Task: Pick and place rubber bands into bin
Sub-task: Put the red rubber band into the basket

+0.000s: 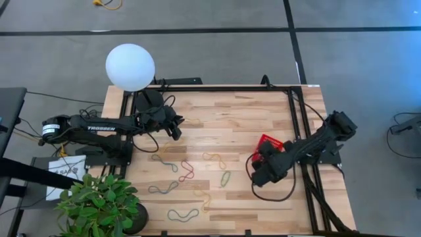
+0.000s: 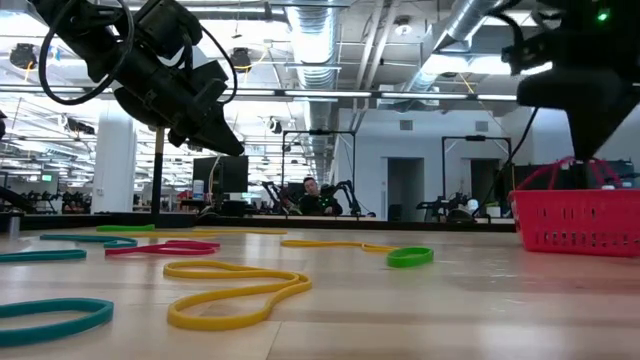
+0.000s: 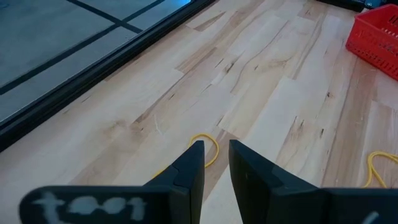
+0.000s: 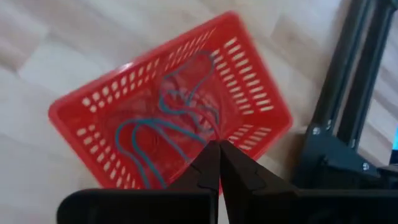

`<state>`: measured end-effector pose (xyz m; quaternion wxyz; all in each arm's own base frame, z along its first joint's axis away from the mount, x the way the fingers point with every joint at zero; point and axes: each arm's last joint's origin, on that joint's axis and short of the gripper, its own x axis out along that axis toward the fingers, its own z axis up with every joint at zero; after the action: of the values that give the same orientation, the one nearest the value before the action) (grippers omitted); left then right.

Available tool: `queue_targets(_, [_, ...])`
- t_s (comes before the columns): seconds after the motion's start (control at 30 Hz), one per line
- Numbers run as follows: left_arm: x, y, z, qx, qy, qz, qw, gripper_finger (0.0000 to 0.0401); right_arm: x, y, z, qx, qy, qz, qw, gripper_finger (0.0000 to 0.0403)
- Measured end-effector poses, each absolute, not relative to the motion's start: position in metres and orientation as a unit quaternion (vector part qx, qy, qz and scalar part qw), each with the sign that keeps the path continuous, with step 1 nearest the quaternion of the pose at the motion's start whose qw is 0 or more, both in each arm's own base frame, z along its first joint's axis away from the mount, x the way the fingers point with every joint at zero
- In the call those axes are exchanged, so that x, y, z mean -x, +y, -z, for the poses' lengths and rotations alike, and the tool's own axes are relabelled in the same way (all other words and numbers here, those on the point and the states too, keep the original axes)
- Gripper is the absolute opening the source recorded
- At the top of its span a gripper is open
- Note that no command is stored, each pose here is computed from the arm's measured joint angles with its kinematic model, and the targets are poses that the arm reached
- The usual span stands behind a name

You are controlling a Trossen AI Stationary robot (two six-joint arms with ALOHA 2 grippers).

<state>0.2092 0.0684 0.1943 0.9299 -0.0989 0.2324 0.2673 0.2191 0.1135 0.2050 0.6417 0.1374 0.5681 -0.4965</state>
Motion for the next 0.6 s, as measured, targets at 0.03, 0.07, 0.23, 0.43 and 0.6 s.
queue_targets(0.03, [-0.209, 0.068, -0.194, 0.099, 0.232, -0.268, 0.93, 0.0064, -0.221, 0.114, -0.202, -0.139, 0.576, 0.492, 0.638, 0.0])
queue_targets(0.07, [-0.209, 0.068, -0.194, 0.099, 0.232, -0.268, 0.93, 0.0064, -0.223, 0.115, -0.198, -0.141, 0.586, 0.486, 0.633, 0.0])
queue_targets(0.23, [-0.209, 0.068, -0.194, 0.099, 0.232, -0.269, 0.93, 0.0064, -0.235, 0.117, -0.182, -0.142, 0.62, 0.458, 0.621, 0.0])
queue_targets(0.43, [-0.209, 0.068, -0.194, 0.098, 0.232, -0.269, 0.93, 0.0064, -0.248, 0.115, -0.167, -0.133, 0.633, 0.437, 0.625, 0.0])
queue_targets(0.6, [-0.209, 0.068, -0.194, 0.098, 0.232, -0.269, 0.93, 0.0064, -0.25, 0.111, -0.166, -0.136, 0.634, 0.441, 0.621, 0.0004])
